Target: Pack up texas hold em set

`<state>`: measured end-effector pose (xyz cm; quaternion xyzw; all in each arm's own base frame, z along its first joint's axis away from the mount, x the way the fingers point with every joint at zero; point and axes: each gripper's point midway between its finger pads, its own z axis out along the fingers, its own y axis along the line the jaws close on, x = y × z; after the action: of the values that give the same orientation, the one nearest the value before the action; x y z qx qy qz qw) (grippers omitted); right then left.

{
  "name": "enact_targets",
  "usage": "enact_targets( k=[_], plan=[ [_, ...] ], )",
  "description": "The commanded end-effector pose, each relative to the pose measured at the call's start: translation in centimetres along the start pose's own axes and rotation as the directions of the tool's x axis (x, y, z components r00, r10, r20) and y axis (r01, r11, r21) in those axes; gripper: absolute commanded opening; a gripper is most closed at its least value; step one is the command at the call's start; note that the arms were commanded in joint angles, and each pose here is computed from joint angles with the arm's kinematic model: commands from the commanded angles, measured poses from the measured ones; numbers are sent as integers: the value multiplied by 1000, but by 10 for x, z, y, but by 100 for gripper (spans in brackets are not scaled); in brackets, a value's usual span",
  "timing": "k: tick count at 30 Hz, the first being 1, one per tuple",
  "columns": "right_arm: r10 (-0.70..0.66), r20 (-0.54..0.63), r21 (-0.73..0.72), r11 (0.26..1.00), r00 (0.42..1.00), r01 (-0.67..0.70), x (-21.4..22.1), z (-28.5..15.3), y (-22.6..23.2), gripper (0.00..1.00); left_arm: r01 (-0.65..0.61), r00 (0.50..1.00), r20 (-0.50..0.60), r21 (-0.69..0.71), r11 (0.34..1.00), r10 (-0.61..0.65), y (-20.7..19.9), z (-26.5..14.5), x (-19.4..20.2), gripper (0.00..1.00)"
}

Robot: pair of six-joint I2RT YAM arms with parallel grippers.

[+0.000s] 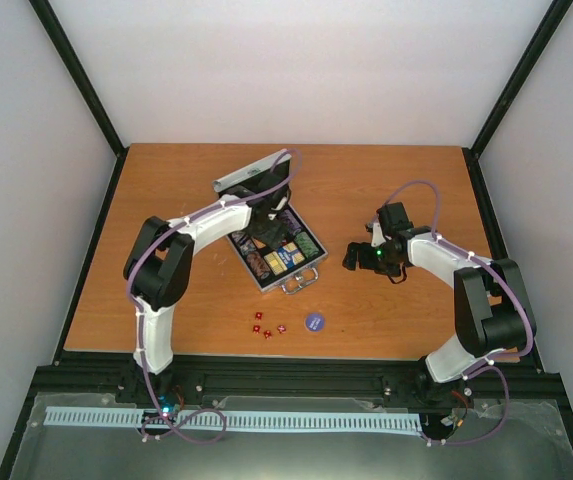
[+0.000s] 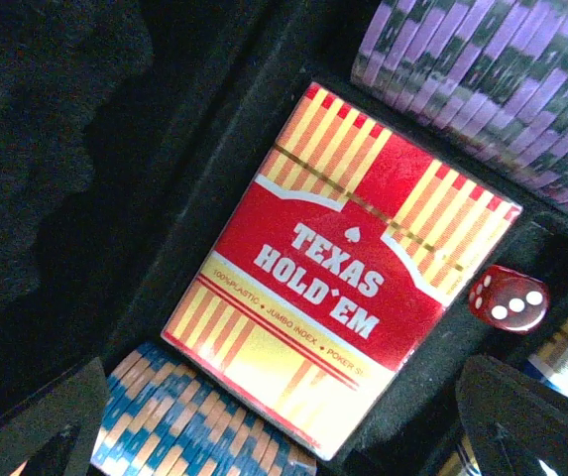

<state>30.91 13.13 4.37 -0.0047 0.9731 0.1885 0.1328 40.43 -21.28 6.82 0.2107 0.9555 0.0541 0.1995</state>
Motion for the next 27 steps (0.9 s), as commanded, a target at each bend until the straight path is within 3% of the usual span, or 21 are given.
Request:
enact_targets(
  k=[1, 10, 27],
  plan=[
    [1, 17, -1, 1000, 1000, -1, -3, -2, -1, 100, 21, 1000, -6, -19, 1000, -21, 0, 6, -7, 100],
    [5, 11, 2, 1000, 1000, -5, -2, 2, -3, 100, 8, 999, -47, -27, 1000, -9, -4, 18, 2, 100],
    [6, 6, 1, 1000, 1000, -6, 0, 3, -4, 100, 113, 993, -20, 33, 993, -113, -18, 25, -14, 100]
  ],
)
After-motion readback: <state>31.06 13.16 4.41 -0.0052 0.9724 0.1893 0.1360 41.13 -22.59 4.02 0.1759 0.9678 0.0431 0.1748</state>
